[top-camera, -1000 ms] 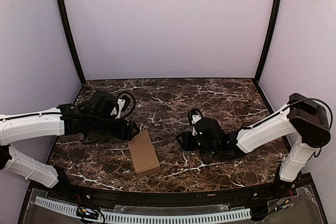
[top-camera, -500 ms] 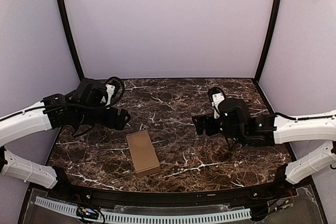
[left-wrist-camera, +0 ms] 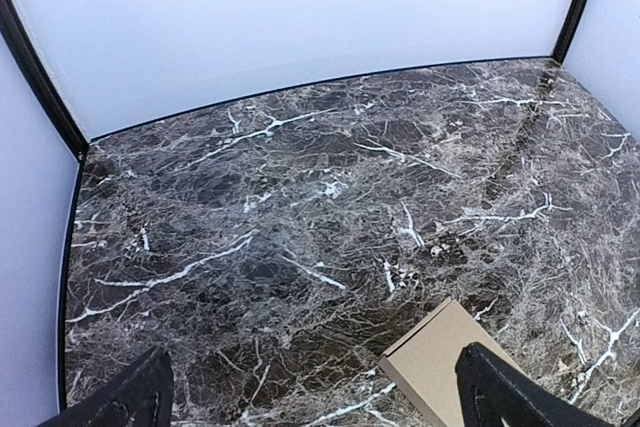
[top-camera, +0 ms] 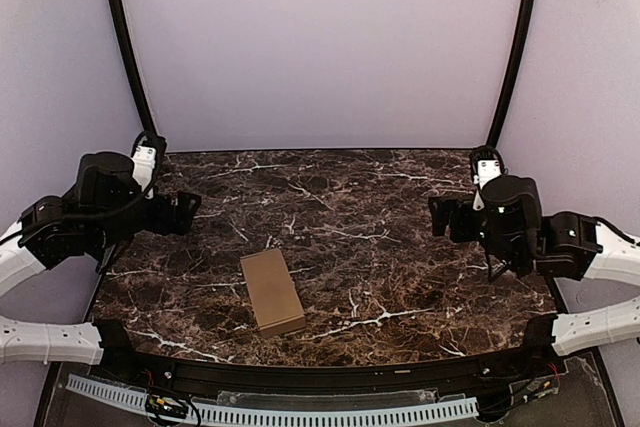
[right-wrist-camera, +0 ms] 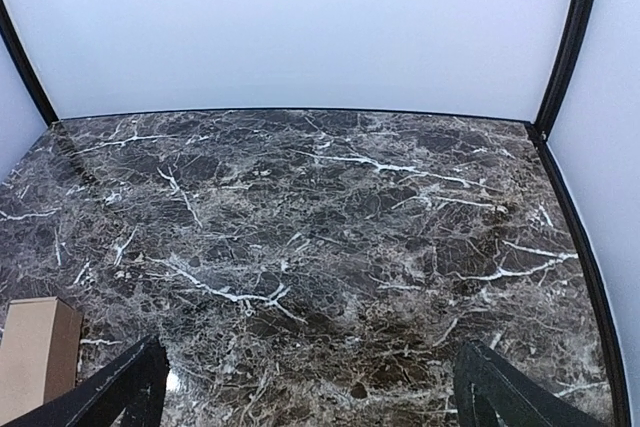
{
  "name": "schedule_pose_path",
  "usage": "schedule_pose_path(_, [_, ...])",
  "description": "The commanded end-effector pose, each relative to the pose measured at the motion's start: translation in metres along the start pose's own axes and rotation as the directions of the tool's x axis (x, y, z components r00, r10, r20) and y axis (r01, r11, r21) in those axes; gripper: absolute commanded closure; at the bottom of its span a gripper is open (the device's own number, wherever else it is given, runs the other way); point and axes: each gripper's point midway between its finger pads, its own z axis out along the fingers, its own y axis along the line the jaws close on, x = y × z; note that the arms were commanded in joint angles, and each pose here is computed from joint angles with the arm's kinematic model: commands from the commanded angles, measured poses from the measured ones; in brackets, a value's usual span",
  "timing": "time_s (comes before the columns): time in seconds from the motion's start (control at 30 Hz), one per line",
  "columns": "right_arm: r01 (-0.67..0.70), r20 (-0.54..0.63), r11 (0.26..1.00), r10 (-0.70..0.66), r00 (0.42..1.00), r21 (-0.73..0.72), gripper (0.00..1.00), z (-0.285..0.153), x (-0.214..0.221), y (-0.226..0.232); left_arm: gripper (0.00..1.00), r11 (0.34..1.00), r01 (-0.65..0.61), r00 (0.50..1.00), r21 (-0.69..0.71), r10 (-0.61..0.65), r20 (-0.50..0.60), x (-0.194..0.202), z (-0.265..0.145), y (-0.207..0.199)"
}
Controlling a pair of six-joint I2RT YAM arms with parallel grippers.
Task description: Fold the paper box
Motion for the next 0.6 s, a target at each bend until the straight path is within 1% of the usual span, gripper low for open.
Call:
schedule_pose_path(0.0, [-0.022, -0.042, 0.999, 0.024, 0.999, 0.042, 0.01, -0.003, 0.025, -0.02, 0.01, 0.999, 0.013, 1.0, -0.038, -0.013, 0.015, 0.018, -0.012, 0.02])
schedule_pose_path(0.1, [0.017, -0.08, 0.999, -0.019, 0.997, -0.03, 0.02, -0.007, 0.034, -0.013, 0.01, 0.999, 0.035, 0.999, -0.001, -0.034, 0.029, 0.027, -0.016, 0.019])
schedule_pose_path(0.2, [-0.005, -0.066, 1.0, 0.004, 0.998, -0.018, 0.01, -0.009, 0.038, -0.021, 0.01, 0.998, 0.063, 0.997, 0.017, -0.064, 0.05, 0.03, -0.023, 0.023])
schedule_pose_path(0.33, [-0.023, -0.041, 1.0, 0.023, 0.999, -0.007, 0.01, -0.011, 0.037, -0.027, 0.01, 0.997, 0.073, 0.996, 0.004, -0.073, 0.056, 0.031, -0.026, 0.027])
schedule_pose_path(0.4, [-0.019, -0.049, 1.0, 0.019, 0.999, -0.006, 0.01, -0.012, 0.038, -0.028, 0.01, 0.997, 0.071, 0.996, 0.0, -0.071, 0.057, 0.03, -0.026, 0.027])
schedule_pose_path(0.5, [-0.001, -0.068, 0.999, -0.003, 0.998, -0.053, 0.01, -0.014, 0.038, -0.02, 0.01, 0.998, 0.068, 0.996, 0.002, -0.068, 0.05, 0.03, -0.025, 0.026])
schedule_pose_path(0.57, [-0.008, -0.063, 1.0, 0.007, 0.998, -0.023, 0.01, -0.013, 0.037, -0.023, 0.01, 0.998, 0.069, 0.997, 0.001, -0.069, 0.046, 0.031, -0.024, 0.026])
